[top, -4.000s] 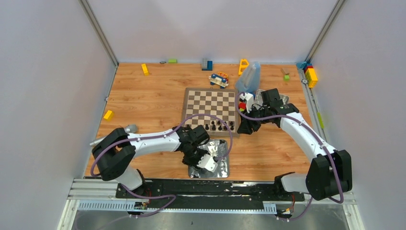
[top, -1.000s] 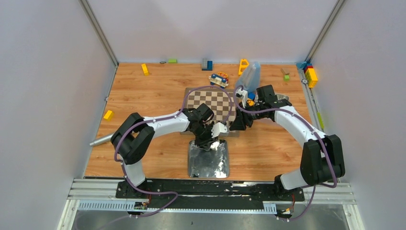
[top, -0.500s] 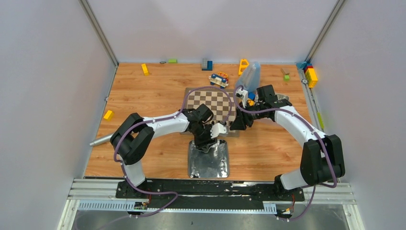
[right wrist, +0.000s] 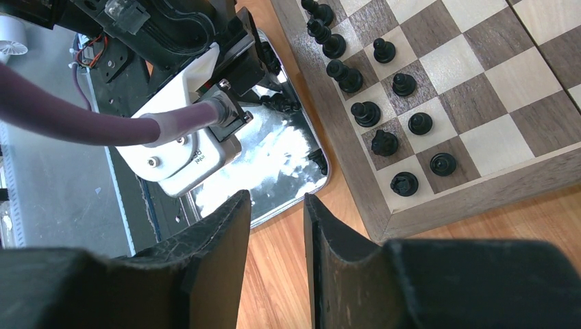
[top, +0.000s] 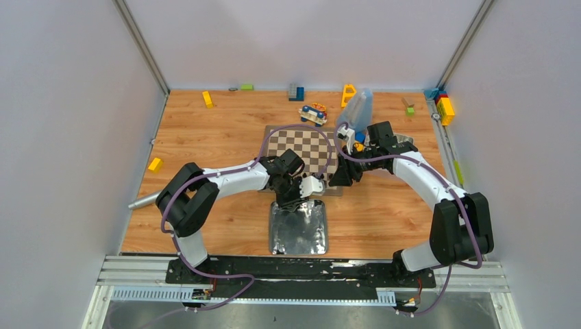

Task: Set up the chess pieces on the board
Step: Pick up the chess piece from the storage box.

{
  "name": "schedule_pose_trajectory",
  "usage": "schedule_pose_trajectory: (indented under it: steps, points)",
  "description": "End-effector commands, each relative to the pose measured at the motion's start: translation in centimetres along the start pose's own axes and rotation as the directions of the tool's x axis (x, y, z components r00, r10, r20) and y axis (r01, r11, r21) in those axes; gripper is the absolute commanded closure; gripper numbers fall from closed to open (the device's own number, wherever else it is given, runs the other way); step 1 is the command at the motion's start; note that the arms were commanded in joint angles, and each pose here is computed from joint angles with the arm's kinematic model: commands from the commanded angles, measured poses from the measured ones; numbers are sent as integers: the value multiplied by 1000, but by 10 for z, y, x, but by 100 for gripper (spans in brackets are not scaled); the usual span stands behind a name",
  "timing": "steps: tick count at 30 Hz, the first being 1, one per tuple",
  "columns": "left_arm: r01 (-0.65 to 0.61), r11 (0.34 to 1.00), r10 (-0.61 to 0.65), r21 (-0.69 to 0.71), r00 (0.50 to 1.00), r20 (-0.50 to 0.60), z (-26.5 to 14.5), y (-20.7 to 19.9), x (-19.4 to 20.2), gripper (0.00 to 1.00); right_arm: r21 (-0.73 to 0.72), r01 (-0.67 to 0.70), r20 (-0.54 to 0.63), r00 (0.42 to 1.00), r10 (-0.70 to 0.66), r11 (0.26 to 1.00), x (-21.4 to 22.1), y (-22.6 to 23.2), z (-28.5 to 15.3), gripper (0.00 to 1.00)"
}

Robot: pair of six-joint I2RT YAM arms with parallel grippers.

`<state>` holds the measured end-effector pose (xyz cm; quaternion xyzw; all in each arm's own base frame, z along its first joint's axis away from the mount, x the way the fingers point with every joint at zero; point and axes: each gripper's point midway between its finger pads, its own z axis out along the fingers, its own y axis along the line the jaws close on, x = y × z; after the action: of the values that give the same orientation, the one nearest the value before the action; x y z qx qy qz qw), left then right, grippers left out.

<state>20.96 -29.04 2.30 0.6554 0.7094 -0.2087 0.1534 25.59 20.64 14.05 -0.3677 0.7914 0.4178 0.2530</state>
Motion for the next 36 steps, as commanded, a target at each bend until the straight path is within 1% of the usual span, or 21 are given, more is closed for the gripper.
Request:
schedule_pose_trajectory:
  steps: [1,5,10,14,23,27,32,36]
  points:
    - [-16,999,16,-52,1000,13,-7,7,-5,66,-13,10,18,1000,-10,1000,-4,-1,1,65]
    - [-4,997,4,-71,1000,3,-5,12,-4,72,-12,9,19,1000,-9,1000,-4,-1,1,65]
    - [5,997,-5,-81,1000,-1,-5,14,-4,77,-13,10,18,1000,-10,1000,-4,0,1,65]
    - [4,997,-3,-82,1000,3,-5,14,-5,83,-14,11,19,1000,-10,1000,-4,0,0,65]
    - [-26,999,29,-48,998,63,-14,2,-13,99,-61,10,43,999,-7,998,-10,11,-2,66]
    - [-54,998,58,-40,993,101,-28,-4,-24,100,-121,16,70,998,-8,992,-17,24,-4,66]
    - [-101,993,110,-55,975,192,-61,-11,-53,100,-217,21,101,995,1,976,-30,41,-5,65]
    - [-116,990,132,-76,959,251,-85,-14,-73,100,-261,27,96,995,-2,965,-38,49,0,64]
